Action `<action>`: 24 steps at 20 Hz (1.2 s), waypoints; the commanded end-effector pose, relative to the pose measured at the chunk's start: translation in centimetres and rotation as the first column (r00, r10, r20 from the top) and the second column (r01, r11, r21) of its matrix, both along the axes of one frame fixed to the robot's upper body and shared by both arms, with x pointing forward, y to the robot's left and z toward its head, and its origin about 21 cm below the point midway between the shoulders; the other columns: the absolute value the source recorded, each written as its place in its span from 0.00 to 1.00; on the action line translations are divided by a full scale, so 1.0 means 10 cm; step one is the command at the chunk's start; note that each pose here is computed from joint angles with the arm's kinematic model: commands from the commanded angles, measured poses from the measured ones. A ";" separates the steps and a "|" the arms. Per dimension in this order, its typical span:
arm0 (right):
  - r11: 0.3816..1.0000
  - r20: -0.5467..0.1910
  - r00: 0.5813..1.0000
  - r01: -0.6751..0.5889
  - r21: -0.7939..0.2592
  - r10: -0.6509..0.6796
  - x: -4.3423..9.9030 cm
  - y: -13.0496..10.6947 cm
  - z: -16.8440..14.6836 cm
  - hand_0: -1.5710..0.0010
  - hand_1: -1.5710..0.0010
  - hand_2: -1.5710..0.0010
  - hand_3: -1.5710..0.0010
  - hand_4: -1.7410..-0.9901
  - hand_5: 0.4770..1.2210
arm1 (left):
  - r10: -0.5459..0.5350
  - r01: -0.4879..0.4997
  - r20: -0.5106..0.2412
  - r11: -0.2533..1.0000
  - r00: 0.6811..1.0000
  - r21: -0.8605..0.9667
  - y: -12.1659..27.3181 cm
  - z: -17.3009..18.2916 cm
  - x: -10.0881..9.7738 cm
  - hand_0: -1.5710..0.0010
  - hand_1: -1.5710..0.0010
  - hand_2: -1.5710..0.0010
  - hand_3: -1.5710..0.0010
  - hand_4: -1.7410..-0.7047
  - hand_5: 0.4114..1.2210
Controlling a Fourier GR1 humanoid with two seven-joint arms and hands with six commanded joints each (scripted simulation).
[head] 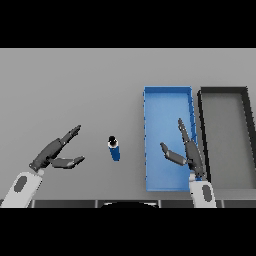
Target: Pick up the blue pipe and place it into the blue bin.
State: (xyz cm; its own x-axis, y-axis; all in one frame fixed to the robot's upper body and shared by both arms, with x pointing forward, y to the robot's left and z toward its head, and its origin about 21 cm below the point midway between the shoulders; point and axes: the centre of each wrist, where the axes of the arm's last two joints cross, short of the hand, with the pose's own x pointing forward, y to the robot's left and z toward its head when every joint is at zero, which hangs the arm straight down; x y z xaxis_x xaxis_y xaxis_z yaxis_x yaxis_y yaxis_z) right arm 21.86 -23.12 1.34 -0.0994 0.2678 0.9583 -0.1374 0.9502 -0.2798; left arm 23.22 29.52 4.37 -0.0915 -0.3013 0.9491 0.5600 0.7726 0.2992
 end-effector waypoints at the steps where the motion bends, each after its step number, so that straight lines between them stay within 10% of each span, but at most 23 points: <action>1: 1.000 0.002 1.000 -0.007 0.002 0.007 -0.01 0.02 -0.01 1.00 1.00 1.00 1.00 0.71 0.18 | -0.031 0.031 -0.021 1.000 0.999 0.004 -0.10 -0.03 -0.03 1.00 1.00 1.00 1.00 0.58 0.11; 24: 1.000 -0.017 1.000 0.026 0.018 -0.025 -0.12 -0.01 -0.02 1.00 1.00 1.00 1.00 0.71 0.17 | -0.190 0.184 -0.061 0.978 0.980 -0.094 -1.38 -0.65 0.24 1.00 1.00 1.00 1.00 0.51 0.15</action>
